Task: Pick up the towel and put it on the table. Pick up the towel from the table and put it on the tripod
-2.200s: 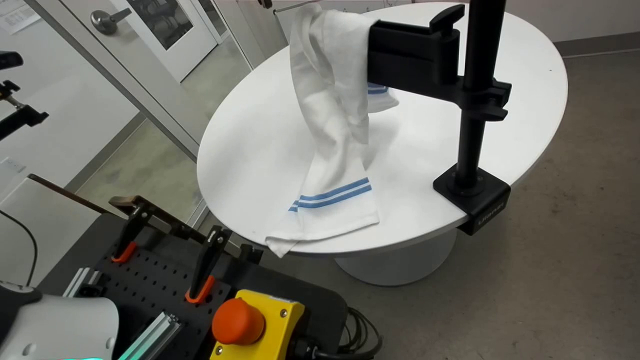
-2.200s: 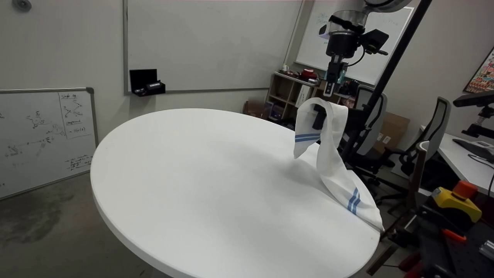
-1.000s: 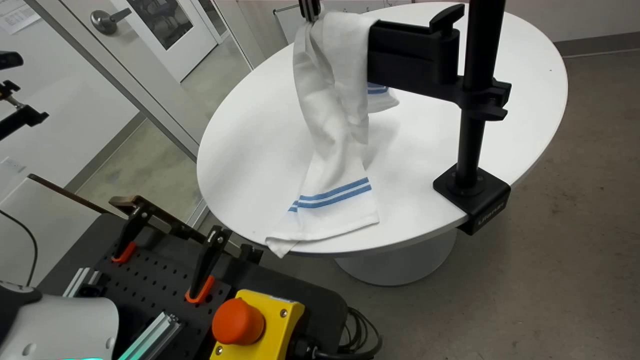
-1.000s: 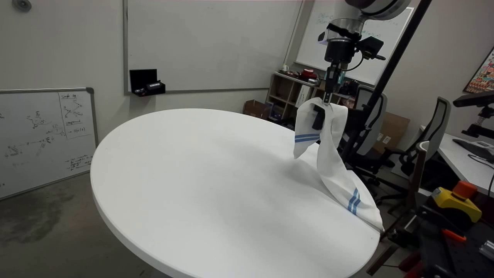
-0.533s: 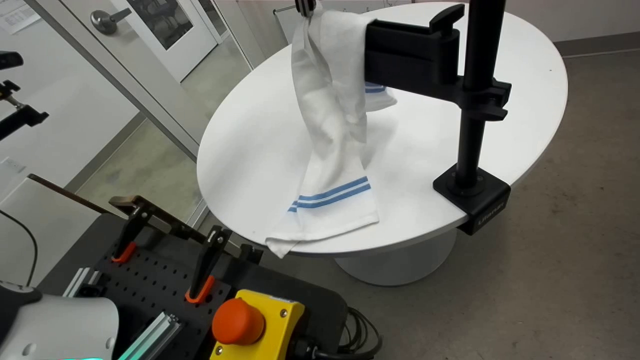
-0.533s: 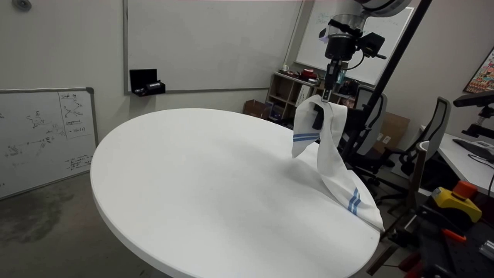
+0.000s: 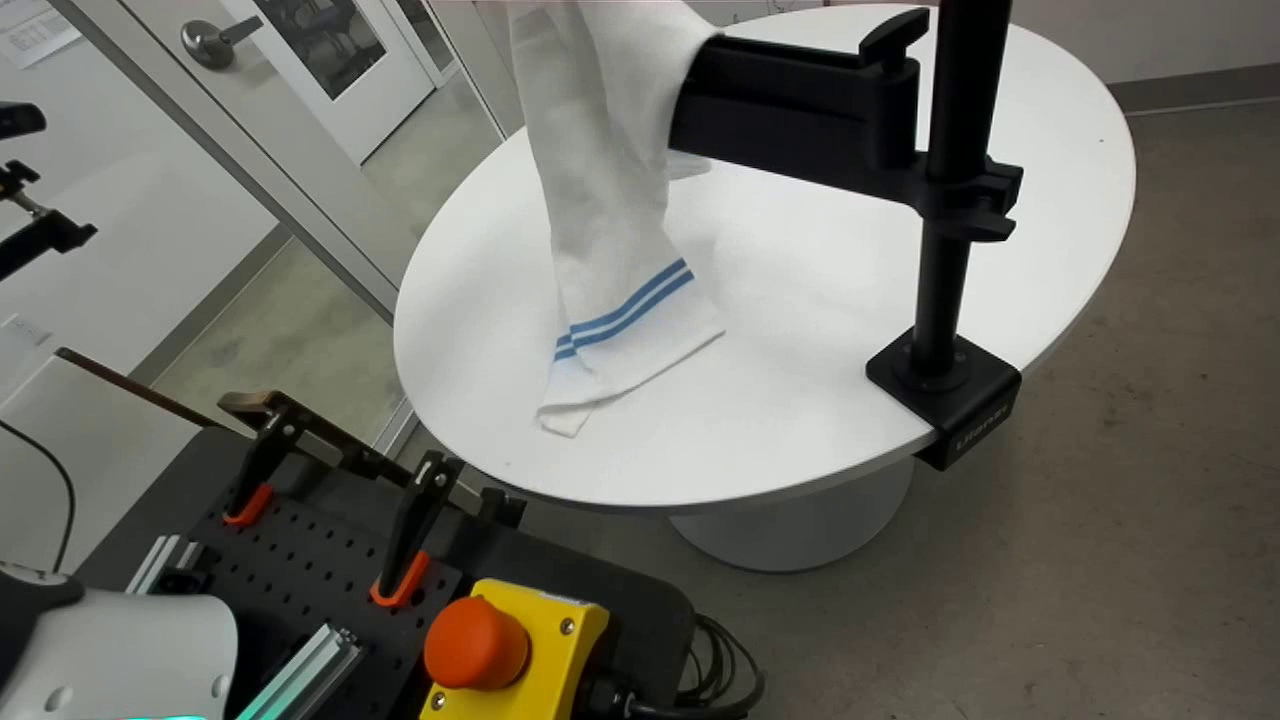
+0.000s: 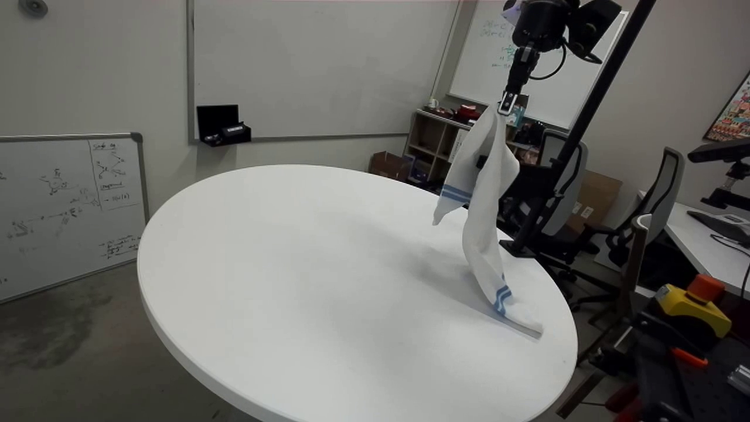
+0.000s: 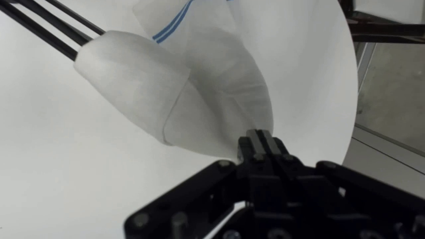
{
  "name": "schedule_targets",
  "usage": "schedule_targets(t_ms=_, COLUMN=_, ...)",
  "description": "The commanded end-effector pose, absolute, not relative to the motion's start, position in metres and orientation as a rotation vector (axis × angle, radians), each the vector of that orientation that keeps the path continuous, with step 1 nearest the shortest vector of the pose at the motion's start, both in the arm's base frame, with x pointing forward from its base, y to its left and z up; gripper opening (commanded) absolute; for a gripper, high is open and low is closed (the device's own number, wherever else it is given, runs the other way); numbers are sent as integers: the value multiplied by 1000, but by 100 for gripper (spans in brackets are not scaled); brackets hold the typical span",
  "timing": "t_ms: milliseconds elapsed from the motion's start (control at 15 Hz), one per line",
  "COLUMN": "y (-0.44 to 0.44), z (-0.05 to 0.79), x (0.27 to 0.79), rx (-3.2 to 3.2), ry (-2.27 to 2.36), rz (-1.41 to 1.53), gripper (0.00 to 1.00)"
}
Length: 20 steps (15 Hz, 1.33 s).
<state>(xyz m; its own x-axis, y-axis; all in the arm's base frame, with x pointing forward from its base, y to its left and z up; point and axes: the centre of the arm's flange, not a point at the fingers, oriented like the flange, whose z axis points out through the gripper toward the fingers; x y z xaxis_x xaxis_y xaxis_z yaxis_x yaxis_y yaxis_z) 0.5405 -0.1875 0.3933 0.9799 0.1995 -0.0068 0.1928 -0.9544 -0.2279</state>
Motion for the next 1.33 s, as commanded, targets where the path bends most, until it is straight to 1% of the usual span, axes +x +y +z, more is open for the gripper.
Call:
schedule_targets(t_ms=0, y=-172, z=420, x=516, rx=-2818, ry=-390, rz=16, gripper=0)
schedule_targets(t_ms=800, y=-100, z=423, x=450, rx=-2699, ry=-750, rz=117, gripper=0)
schedule_targets(t_ms=1267, y=-96, z=380, x=445, rx=-2724, ry=-763, rz=212, gripper=0)
